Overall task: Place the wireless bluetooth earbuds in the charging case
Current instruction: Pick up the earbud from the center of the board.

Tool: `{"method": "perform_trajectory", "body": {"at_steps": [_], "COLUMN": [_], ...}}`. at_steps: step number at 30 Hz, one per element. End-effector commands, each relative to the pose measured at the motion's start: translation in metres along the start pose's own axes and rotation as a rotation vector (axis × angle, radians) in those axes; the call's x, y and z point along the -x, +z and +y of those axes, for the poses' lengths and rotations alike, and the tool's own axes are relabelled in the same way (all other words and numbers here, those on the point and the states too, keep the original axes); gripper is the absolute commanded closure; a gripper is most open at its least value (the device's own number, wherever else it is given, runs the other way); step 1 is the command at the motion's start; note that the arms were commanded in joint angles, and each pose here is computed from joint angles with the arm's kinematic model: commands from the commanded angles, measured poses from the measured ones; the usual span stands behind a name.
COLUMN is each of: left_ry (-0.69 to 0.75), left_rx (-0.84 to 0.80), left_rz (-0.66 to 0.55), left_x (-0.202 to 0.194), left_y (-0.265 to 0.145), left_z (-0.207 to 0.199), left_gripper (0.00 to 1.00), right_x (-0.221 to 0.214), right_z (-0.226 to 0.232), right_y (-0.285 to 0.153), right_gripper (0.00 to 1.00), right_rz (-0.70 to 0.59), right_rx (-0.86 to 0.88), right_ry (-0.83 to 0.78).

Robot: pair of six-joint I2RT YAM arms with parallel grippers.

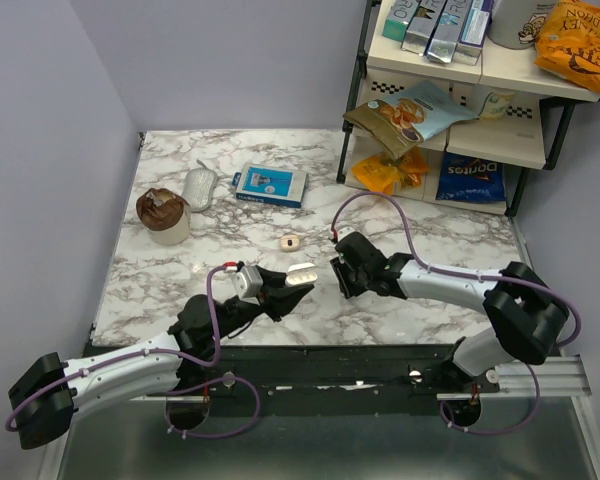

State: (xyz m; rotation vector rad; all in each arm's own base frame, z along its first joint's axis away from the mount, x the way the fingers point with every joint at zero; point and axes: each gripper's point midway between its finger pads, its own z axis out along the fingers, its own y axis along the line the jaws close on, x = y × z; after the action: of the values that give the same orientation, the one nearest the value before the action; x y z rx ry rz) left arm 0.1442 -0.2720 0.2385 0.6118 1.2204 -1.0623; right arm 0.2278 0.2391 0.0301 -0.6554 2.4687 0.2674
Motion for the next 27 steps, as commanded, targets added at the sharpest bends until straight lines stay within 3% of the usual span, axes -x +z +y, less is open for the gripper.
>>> {"method": "perform_trajectory", "body": {"at_steps": [1, 8, 22, 27], "left_ry": [-0.010, -0.014, -0.016, -0.014], "left_rx": [0.001, -0.004, -0.001, -0.002], "left_rz": [-0.009, -0.010, -0.013, -0.010], "left_x": [0.001, 0.001, 0.002, 0.001], "left_y": [0.000, -0.001, -0.002, -0.001], "left_z": [-0.001, -0.003, -0.003, -0.003], "left_gripper": [1.00, 1.00, 1.00, 1.00], "right_x": [-0.016, -0.018, -0.013, -0.007], "right_z": [0.007, 0.015, 0.013, 0.013], "right_y": [0.005, 0.005, 0.000, -0.004], "right_gripper": [0.58, 0.59, 0.73, 0.69], "right_rz": [0.063, 0.070, 0.039, 0.017], "right_rx": [0.015, 0.030, 0.017, 0.023], "right_ry": [-0.019, -0.033, -0.014, -0.016]}}
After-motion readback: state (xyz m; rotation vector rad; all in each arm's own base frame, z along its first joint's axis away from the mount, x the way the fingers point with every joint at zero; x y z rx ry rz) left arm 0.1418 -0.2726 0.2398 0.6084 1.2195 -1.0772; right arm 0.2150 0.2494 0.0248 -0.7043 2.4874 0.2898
